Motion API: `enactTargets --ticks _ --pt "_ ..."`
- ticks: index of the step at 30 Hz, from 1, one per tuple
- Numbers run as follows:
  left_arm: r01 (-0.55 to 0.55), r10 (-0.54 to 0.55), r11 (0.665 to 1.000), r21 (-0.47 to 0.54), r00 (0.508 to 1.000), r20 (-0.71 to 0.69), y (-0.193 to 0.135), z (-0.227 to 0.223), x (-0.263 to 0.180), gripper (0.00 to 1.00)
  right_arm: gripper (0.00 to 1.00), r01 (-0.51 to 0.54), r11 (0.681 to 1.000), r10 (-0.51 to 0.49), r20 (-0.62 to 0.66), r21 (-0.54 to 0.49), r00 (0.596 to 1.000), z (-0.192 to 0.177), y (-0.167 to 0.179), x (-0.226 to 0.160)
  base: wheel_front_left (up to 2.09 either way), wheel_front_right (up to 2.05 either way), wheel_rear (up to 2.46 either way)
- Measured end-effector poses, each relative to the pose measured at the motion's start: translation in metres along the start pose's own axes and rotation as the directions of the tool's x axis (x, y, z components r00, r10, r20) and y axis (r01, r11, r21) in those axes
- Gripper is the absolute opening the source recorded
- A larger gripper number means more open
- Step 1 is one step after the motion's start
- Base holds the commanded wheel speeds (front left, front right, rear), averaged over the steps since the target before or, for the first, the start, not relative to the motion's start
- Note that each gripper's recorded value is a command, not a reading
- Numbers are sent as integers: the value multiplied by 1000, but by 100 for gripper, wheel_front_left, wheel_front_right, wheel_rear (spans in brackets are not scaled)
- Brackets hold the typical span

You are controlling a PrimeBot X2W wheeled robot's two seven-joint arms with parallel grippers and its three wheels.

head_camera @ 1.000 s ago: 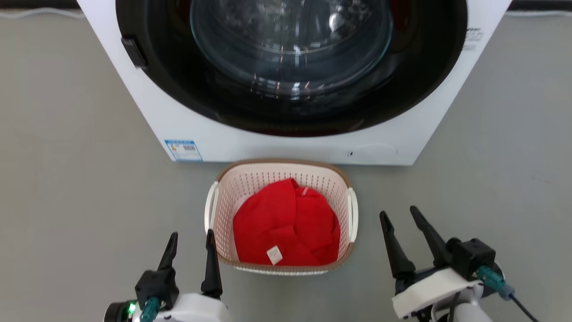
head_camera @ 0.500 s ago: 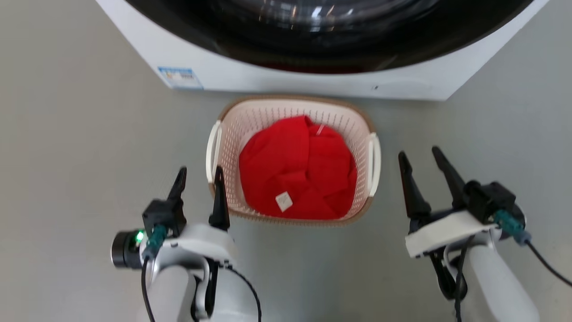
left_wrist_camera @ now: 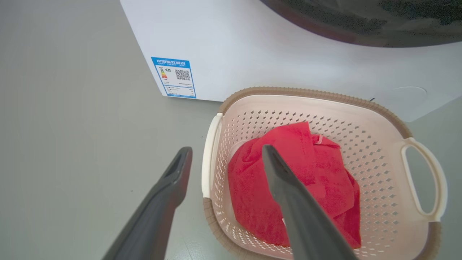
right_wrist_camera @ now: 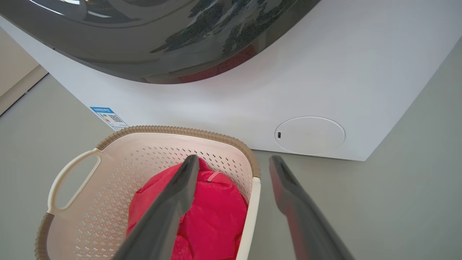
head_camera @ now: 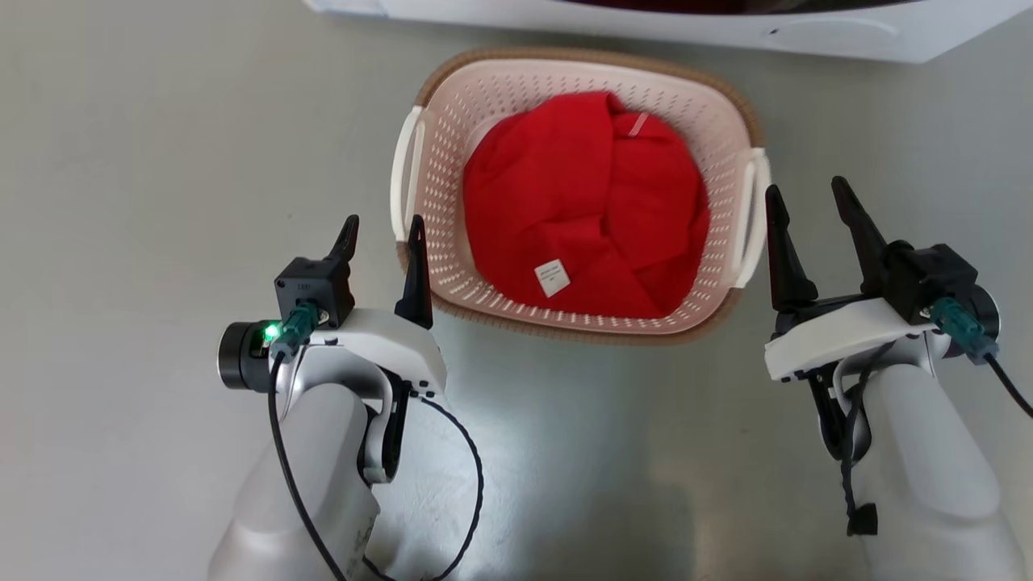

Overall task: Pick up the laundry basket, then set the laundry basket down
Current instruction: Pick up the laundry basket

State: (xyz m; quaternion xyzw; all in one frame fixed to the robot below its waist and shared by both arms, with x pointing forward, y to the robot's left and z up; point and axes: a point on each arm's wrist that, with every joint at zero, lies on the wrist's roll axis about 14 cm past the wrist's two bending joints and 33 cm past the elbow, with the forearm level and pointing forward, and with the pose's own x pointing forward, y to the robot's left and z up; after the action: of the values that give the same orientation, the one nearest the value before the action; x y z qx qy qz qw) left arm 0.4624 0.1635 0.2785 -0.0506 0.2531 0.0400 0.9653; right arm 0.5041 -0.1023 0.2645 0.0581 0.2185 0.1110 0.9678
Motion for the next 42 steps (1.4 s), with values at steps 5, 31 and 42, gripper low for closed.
enactTargets --ticks 5,31,42 --pt "-24 24 1000 -3 997 -78 12 -23 9 100 100 -11 1000 10 -56 -7 998 -25 3 15 0 0 0" --pt "-2 18 998 66 969 -245 23 -81 58 100 100 12 1000 -13 -231 -7 973 -116 -10 37 0 0 0" --pt "4 17 998 67 951 -310 23 -102 56 100 100 -3 1000 -1 -242 -15 970 -121 -9 34 0 0 0"
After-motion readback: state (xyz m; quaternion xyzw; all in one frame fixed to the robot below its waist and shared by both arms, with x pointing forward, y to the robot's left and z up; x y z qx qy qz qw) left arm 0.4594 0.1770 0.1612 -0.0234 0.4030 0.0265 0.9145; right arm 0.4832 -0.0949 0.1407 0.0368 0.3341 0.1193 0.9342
